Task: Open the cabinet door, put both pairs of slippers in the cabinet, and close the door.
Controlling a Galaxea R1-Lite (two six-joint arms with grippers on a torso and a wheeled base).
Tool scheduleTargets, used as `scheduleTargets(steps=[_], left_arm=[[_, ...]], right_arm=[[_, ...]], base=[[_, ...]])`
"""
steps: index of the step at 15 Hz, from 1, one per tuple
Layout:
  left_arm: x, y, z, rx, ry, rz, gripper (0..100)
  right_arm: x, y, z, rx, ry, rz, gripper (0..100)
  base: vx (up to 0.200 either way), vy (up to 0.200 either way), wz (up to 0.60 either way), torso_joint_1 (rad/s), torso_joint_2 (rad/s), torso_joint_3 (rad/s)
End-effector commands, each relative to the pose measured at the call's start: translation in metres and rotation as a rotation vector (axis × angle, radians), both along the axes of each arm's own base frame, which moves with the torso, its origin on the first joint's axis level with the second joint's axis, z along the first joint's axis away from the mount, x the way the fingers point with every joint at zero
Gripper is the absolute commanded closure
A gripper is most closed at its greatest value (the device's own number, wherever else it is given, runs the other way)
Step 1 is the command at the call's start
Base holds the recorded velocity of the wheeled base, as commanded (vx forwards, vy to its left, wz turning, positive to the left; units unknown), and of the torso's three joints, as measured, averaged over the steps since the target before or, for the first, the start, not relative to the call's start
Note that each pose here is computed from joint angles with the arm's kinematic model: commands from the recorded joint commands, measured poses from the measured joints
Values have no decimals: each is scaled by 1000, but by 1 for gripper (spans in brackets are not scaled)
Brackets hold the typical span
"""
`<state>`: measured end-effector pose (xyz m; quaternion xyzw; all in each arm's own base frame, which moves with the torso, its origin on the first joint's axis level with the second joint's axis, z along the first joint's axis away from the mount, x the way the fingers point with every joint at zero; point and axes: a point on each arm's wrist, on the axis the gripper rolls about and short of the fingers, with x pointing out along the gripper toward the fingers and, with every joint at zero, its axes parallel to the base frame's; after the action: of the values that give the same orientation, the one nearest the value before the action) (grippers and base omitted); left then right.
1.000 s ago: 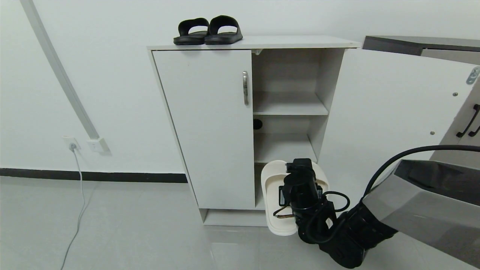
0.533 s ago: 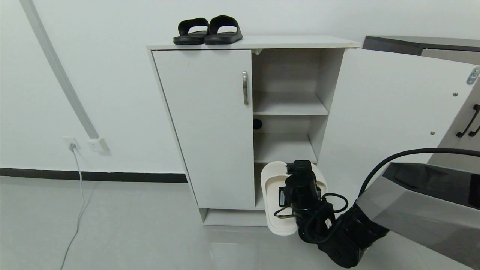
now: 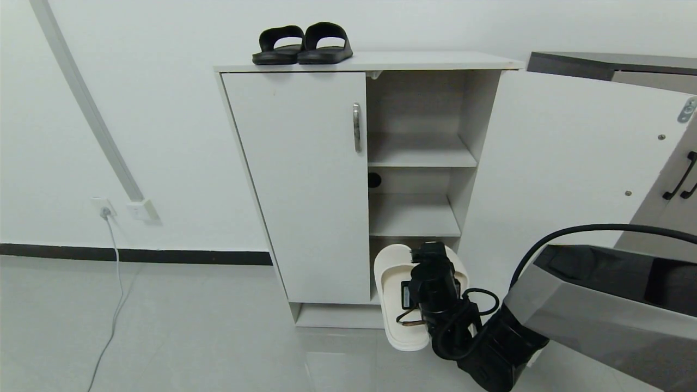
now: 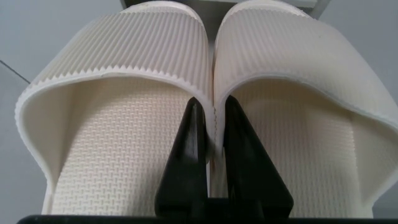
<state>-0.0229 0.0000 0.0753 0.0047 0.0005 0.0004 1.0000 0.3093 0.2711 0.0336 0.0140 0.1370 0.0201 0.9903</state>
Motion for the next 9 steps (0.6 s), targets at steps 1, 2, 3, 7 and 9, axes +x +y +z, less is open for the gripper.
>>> scheduleTargets(steps=[1, 2, 3, 7, 9], left_arm=[[0, 0, 0, 0, 0, 2, 100], [0, 0, 0, 0, 0, 2, 100], [0, 0, 0, 0, 0, -1, 100], [0, 0, 0, 0, 0, 1, 100], [0, 0, 0, 0, 0, 1, 100]], right_arm=[[0, 0, -1, -2, 2, 1, 100], [0, 0, -2, -3, 4, 1, 100], [0, 0, -3, -5, 6, 1, 100], [4, -3, -3, -3, 5, -8, 100], [7, 0, -7, -5, 5, -8, 100]], base=[[0, 0, 0, 0, 0, 0], [0, 0, 0, 2, 7, -129], [0, 0, 0, 2, 2, -159], [0, 0, 0, 2, 6, -189], [0, 0, 0, 5, 2, -193]])
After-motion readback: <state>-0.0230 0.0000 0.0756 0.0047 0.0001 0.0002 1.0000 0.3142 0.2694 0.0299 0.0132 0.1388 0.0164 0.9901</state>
